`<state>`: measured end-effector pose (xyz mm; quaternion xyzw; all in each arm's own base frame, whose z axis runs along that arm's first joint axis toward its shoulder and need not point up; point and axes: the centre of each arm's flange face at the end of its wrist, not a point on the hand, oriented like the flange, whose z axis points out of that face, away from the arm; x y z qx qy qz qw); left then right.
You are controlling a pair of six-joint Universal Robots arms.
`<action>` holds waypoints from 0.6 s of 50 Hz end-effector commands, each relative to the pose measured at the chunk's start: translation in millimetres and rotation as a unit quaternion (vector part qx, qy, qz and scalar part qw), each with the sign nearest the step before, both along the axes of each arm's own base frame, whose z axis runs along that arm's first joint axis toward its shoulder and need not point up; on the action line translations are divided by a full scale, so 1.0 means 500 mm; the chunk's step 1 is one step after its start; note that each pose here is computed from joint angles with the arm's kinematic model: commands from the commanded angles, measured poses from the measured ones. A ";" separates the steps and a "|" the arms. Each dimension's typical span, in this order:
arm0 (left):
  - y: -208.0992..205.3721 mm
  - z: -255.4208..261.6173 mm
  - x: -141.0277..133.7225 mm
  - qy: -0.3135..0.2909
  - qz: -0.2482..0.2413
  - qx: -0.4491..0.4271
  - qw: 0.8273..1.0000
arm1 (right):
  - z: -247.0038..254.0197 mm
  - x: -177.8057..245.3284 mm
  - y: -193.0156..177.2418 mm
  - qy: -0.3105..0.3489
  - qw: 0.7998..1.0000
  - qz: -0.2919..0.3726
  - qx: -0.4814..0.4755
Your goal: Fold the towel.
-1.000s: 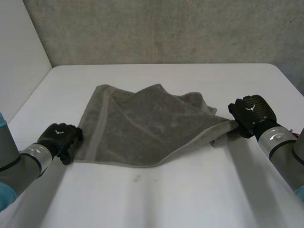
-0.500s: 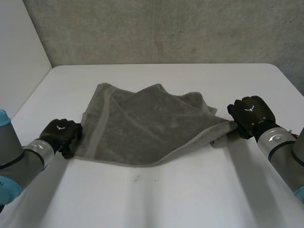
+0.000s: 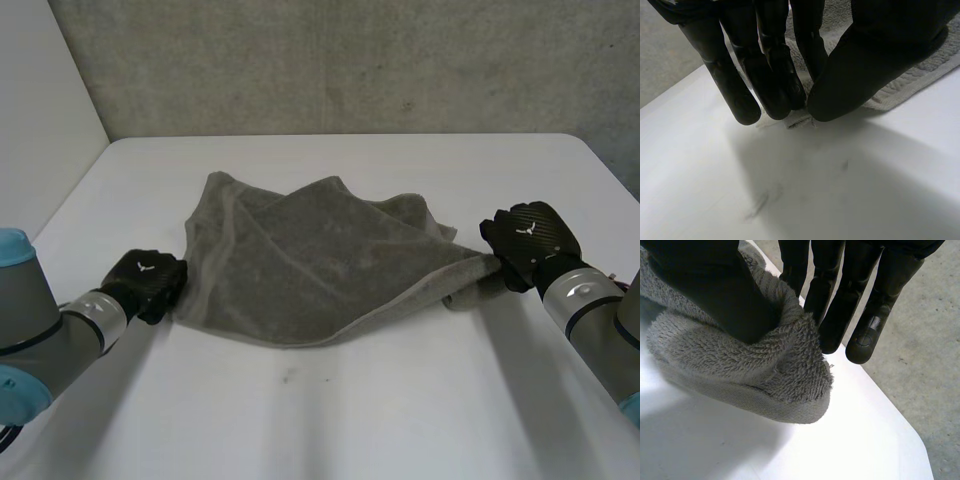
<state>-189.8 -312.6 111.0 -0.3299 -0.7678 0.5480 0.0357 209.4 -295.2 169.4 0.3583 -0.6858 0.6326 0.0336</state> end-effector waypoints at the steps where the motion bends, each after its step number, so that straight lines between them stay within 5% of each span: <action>1: 0.003 0.011 -0.002 0.004 -0.005 -0.004 1.000 | 0.002 -0.002 -0.002 0.000 1.000 -0.002 -0.001; 30: 0.015 -0.003 0.003 -0.003 -0.001 0.007 1.000 | 0.000 -0.001 0.000 0.000 1.000 0.000 0.000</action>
